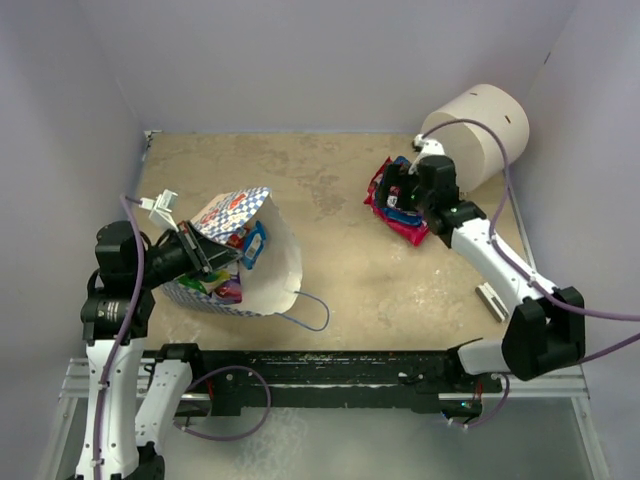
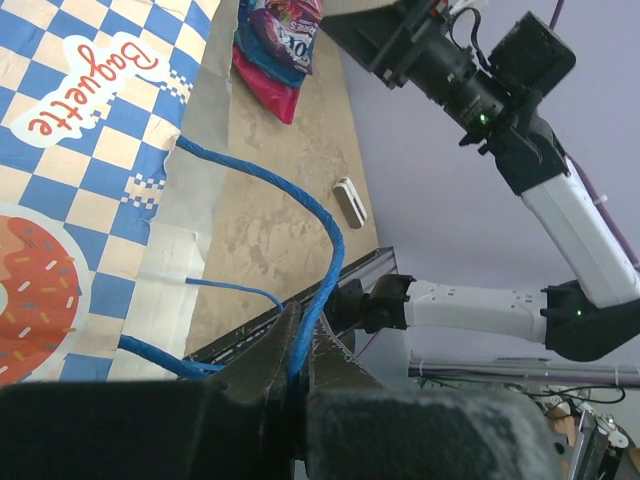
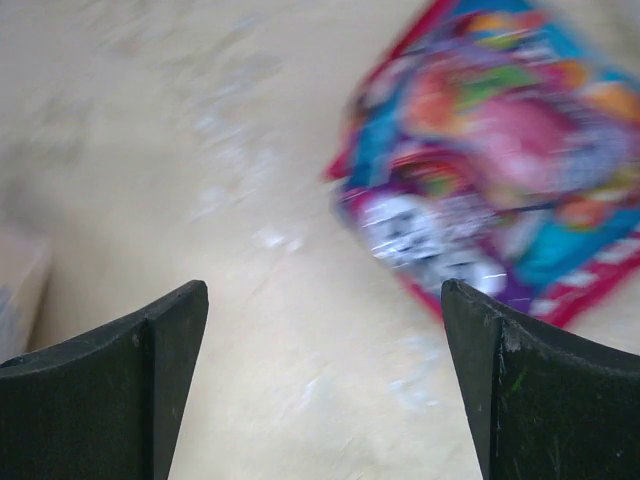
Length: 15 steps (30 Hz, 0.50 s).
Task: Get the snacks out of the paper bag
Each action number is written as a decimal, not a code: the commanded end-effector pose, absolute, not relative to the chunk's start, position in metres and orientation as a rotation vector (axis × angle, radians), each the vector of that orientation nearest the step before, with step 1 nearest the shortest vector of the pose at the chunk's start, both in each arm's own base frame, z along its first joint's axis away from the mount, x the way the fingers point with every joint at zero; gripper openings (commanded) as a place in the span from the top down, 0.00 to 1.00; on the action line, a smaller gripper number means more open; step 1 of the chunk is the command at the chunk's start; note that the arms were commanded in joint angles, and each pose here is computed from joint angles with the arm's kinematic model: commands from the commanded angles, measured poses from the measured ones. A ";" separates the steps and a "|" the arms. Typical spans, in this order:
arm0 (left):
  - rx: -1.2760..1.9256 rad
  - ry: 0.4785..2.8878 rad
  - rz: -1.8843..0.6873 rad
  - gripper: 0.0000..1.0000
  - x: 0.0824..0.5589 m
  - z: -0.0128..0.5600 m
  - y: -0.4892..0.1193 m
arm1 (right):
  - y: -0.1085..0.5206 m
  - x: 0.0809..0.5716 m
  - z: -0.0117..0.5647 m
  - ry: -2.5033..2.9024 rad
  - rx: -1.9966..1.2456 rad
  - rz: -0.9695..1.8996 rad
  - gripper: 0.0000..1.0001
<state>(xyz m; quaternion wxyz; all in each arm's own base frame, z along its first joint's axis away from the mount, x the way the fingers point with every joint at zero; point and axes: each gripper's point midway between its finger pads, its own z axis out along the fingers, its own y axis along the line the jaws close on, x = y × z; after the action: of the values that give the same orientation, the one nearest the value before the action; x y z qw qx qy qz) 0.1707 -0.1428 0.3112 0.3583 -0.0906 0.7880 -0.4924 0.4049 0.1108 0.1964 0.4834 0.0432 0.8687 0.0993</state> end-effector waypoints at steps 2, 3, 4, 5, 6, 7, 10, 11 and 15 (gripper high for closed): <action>-0.241 2.011 -1.271 1.00 0.177 0.315 -0.143 | 0.239 0.327 0.209 2.044 -0.394 0.734 0.00; -0.245 2.009 -1.276 1.00 0.178 0.315 -0.143 | 0.257 0.310 0.207 2.039 -0.436 0.818 0.00; -0.246 2.004 -1.278 1.00 0.178 0.316 -0.143 | 0.276 0.293 0.207 2.030 -0.475 0.910 0.00; -0.244 1.994 -1.279 1.00 0.180 0.319 -0.143 | 0.291 0.278 0.207 2.018 -0.498 0.988 0.00; -0.245 1.986 -1.276 1.00 0.182 0.322 -0.142 | 0.303 0.266 0.209 2.005 -0.511 1.051 0.01; -0.246 1.980 -1.270 1.00 0.185 0.324 -0.142 | 0.314 0.256 0.210 1.997 -0.518 1.108 0.01; -0.241 1.952 -1.227 1.00 0.197 0.337 -0.138 | 0.337 0.235 0.211 1.971 -0.514 1.248 0.03; -0.242 1.942 -1.207 1.00 0.203 0.342 -0.135 | 0.340 0.234 0.209 1.985 -0.488 1.265 0.04; -0.259 1.919 -1.103 1.00 0.233 0.358 -0.124 | 0.351 0.235 0.196 2.052 -0.446 1.275 0.08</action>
<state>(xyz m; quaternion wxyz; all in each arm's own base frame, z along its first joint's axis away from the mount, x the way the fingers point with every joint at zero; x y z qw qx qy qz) 0.2035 -0.1353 0.3214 0.3686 -0.1185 0.7908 -0.4741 0.2318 0.3307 0.1723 0.3342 -0.1939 0.8109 0.4395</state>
